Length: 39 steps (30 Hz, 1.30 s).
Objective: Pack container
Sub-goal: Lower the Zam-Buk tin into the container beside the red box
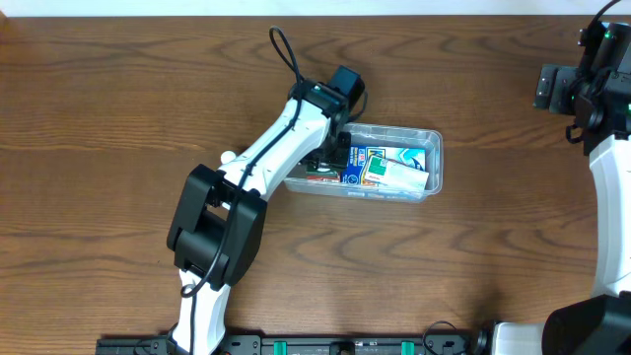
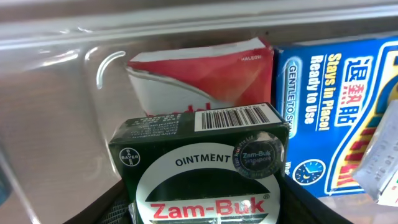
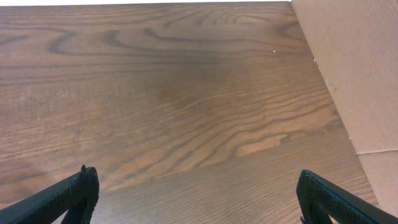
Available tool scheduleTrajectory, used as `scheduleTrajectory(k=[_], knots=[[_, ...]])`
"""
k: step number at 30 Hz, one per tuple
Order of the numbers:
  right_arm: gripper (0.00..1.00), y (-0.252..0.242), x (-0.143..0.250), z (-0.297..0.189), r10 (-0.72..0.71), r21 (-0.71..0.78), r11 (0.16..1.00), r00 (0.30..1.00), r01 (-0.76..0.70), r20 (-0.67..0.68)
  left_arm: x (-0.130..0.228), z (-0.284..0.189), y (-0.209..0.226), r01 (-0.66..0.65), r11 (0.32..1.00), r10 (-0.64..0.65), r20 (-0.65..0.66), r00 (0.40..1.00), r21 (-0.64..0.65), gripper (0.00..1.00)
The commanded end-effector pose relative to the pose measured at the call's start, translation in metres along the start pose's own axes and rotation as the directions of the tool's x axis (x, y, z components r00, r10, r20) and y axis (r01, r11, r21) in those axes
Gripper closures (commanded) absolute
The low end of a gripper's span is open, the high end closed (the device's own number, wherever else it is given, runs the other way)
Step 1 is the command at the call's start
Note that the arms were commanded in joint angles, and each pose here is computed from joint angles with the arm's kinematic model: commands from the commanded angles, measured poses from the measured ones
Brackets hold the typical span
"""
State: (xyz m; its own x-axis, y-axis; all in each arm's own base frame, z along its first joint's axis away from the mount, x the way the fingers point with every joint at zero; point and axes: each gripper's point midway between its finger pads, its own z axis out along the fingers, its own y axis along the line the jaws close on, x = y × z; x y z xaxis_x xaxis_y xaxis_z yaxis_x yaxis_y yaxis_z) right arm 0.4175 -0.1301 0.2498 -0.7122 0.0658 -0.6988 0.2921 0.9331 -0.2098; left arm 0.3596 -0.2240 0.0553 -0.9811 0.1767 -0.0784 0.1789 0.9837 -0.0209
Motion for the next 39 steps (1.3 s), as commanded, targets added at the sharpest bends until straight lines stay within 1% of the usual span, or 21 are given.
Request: scheduleTrajectory(k=[1,12,30,31,32,34,39], knots=[[0.01,-0.0042,0.0013,0.0001,0.017,0.009,1.000,1.000,-0.017,-0.003,-0.0008,0.0069,0.0022,0.005,1.000,-0.005,-0.002,1.000,-0.014,0.50],[0.01,-0.0042,0.0012,0.0000,0.017,0.009,1.000,1.000,-0.017,-0.003,-0.0077,0.0070,-0.0006,0.003,1.000,-0.003,0.026,1.000,-0.003,0.50],[0.01,-0.0042,0.0013,0.0001,0.017,0.009,1.000,1.000,-0.017,-0.003,-0.0060,0.0094,0.0000,0.003,1.000,-0.003,0.021,1.000,-0.004,0.49],[0.01,-0.0042,0.0012,0.0000,0.017,0.009,1.000,1.000,-0.017,-0.003,-0.0058,0.0096,0.0002,0.003,1.000,-0.003,0.020,1.000,-0.005,0.49],[0.01,-0.0042,0.0013,0.0001,0.017,0.009,1.000,1.000,-0.017,-0.003,-0.0058,0.0096,0.0001,0.003,1.000,-0.003,0.020,1.000,-0.005,0.43],[0.01,-0.0042,0.0013,0.0001,0.017,0.009,1.000,1.000,-0.017,-0.003,-0.0057,0.0097,0.0001,0.003,1.000,-0.003,0.020,1.000,-0.005,0.38],[0.01,-0.0042,0.0012,0.0000,0.017,0.009,1.000,1.000,-0.017,-0.003,-0.0058,0.0096,0.0001,0.003,1.000,-0.003,0.021,1.000,-0.004,0.33]])
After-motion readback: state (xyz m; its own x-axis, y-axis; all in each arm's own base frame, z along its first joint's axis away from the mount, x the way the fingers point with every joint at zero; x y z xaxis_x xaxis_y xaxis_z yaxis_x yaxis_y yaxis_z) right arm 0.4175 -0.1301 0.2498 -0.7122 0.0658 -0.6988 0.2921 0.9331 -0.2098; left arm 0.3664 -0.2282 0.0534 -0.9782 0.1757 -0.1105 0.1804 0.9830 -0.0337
